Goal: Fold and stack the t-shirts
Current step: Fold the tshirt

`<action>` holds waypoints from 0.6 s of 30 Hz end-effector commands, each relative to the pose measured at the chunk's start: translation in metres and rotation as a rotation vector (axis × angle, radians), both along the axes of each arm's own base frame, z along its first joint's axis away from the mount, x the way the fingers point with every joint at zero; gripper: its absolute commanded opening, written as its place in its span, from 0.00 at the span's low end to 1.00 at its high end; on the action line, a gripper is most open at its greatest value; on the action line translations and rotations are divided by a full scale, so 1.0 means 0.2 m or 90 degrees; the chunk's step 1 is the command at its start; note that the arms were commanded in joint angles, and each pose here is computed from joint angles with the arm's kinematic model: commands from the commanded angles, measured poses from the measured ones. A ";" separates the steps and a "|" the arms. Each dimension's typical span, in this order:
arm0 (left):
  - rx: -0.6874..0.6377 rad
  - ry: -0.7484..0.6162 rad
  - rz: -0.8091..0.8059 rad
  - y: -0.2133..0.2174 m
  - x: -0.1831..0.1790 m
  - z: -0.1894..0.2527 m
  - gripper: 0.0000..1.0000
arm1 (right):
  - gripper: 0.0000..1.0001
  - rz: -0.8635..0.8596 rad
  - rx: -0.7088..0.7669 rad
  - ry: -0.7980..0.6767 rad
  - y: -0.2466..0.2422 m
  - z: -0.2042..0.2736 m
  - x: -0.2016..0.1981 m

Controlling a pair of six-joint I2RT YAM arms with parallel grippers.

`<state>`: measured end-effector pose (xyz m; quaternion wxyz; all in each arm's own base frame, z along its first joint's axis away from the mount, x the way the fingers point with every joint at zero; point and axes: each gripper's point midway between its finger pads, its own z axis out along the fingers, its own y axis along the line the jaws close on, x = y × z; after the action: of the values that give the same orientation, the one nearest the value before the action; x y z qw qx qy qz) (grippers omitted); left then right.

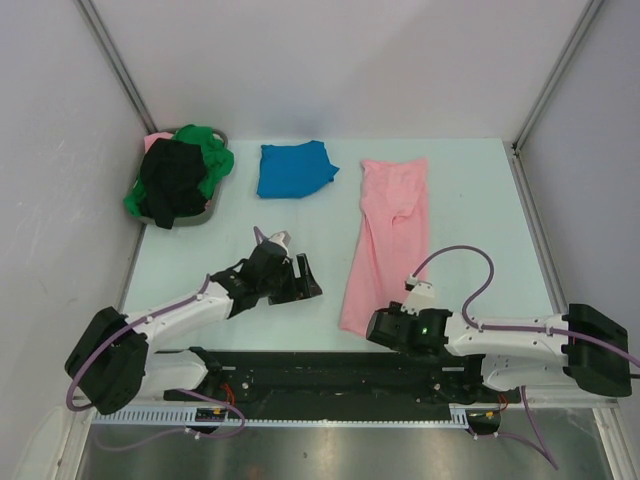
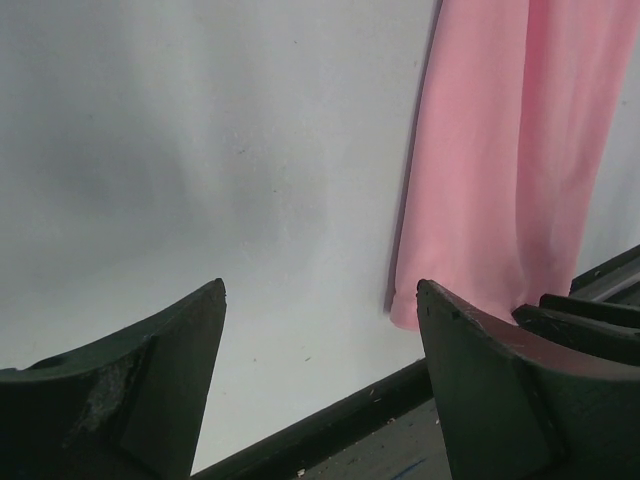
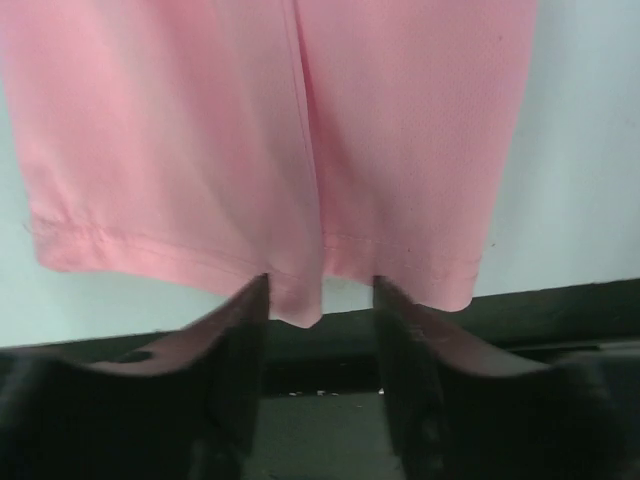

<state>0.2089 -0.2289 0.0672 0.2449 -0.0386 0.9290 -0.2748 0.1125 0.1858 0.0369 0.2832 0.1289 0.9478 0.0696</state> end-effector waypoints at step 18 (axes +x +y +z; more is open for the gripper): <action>0.017 0.047 -0.128 -0.41 -0.09 -0.13 0.81 | 1.00 -0.123 0.026 -0.123 -0.36 0.35 0.28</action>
<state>0.1910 -0.2924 0.0378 0.1825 0.0410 0.9464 -0.2633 0.1647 0.1384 0.0986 0.3581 0.2237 0.8998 0.1101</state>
